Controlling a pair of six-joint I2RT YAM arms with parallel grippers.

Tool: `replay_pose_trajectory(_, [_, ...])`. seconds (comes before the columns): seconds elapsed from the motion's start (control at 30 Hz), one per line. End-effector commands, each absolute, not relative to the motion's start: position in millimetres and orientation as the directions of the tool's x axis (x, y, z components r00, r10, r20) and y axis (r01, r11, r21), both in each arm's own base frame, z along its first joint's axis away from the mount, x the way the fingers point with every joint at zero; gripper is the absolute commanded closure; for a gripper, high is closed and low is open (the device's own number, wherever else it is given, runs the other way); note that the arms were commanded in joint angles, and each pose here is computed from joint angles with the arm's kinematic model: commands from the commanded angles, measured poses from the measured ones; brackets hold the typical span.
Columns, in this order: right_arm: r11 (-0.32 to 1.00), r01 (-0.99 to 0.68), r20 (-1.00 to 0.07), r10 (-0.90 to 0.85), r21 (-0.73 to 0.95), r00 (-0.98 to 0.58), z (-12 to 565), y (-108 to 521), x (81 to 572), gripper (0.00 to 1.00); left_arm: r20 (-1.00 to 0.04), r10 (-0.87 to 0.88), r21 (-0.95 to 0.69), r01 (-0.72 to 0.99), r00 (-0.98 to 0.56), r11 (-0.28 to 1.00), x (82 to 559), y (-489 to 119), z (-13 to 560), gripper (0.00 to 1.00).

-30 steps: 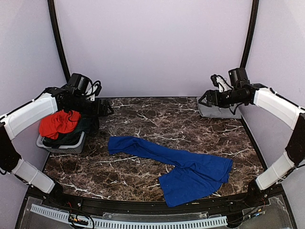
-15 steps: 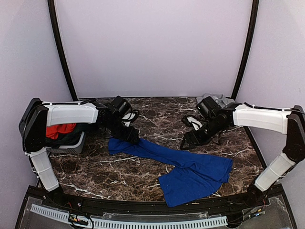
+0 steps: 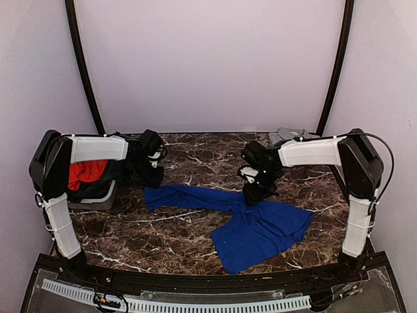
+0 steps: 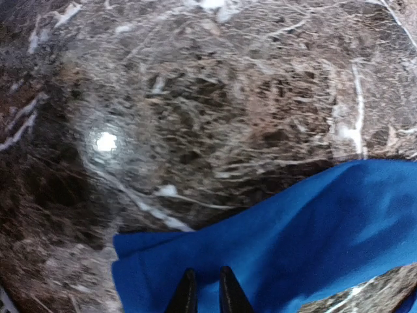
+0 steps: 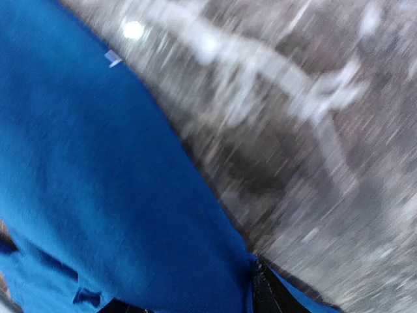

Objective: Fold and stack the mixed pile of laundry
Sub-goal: Move the crumpled T-shirt to the center of the board, then pick up the crumpled T-shirt from the center of the board.

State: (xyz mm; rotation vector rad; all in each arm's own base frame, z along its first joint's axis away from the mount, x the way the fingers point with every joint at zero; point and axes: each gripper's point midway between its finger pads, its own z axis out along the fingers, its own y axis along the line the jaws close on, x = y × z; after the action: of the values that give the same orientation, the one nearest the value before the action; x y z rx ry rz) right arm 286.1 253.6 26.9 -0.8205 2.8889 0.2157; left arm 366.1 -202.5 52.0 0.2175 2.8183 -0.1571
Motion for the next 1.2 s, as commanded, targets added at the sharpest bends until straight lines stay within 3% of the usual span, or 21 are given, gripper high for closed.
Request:
replay_pose_trajectory(0.0, [0.872, -0.473, -0.268, -0.488, -0.124, -0.83, 44.3, 238.4, 373.9, 0.49, -0.316, 0.067, -0.058, 0.09, -0.946, 0.994, 369.4, -170.6, 63.5, 0.89])
replay_pose_trajectory(0.1, [0.882, -0.415, -0.348, -0.47, -0.223, -0.811, 87.2, 231.0, 421.5, 0.4, -0.323, 0.047, -0.044, 0.065, -0.945, 0.997, 374.8, -161.4, 66.3, 0.88])
replay_pose_trajectory(0.17, [0.879, -0.427, -0.395, -0.476, -0.211, -0.785, 115.4, 233.0, 426.4, 0.36, -0.34, 0.03, -0.05, 0.05, -0.94, 0.998, 378.4, -157.9, 73.9, 0.77])
replay_pose_trajectory(0.3, [0.818, -0.574, -0.48, -0.519, -0.038, -0.707, 152.1, 259.6, 375.8, 0.32, -0.409, 0.025, -0.079, 0.063, -0.912, 0.995, 378.8, -157.9, 100.9, 0.55])
replay_pose_trajectory(0.4, [0.736, -0.667, -0.485, -0.544, 0.116, -0.684, 151.1, 285.9, 313.6, 0.32, -0.432, 0.052, -0.13, 0.119, -0.901, 0.984, 373.5, -166.9, 112.3, 0.49])
replay_pose_trajectory(0.5, [0.681, -0.705, -0.417, -0.592, 0.199, -0.69, 129.7, 306.9, 260.4, 0.32, -0.446, 0.062, -0.192, 0.164, -0.893, 0.968, 366.8, -177.3, 125.1, 0.44])
replay_pose_trajectory(0.6, [0.67, -0.715, -0.332, -0.641, 0.199, -0.693, 95.2, 315.3, 229.1, 0.25, -0.448, 0.085, -0.242, 0.212, -0.89, 0.947, 358.0, -188.5, 130.5, 0.4])
replay_pose_trajectory(0.83, [0.673, -0.732, -0.177, -0.712, 0.101, -0.679, 40.6, 316.5, 201.4, 0.13, -0.444, 0.111, -0.282, 0.256, -0.889, 0.925, 340.5, -199.3, 135.3, 0.38])
replay_pose_trajectory(1.17, [0.653, -0.754, -0.039, -0.753, 0.073, -0.657, 10.9, 303.2, 151.1, 0.26, -0.387, 0.144, -0.282, 0.266, -0.911, 0.922, 310.6, -203.2, 117.1, 0.42])
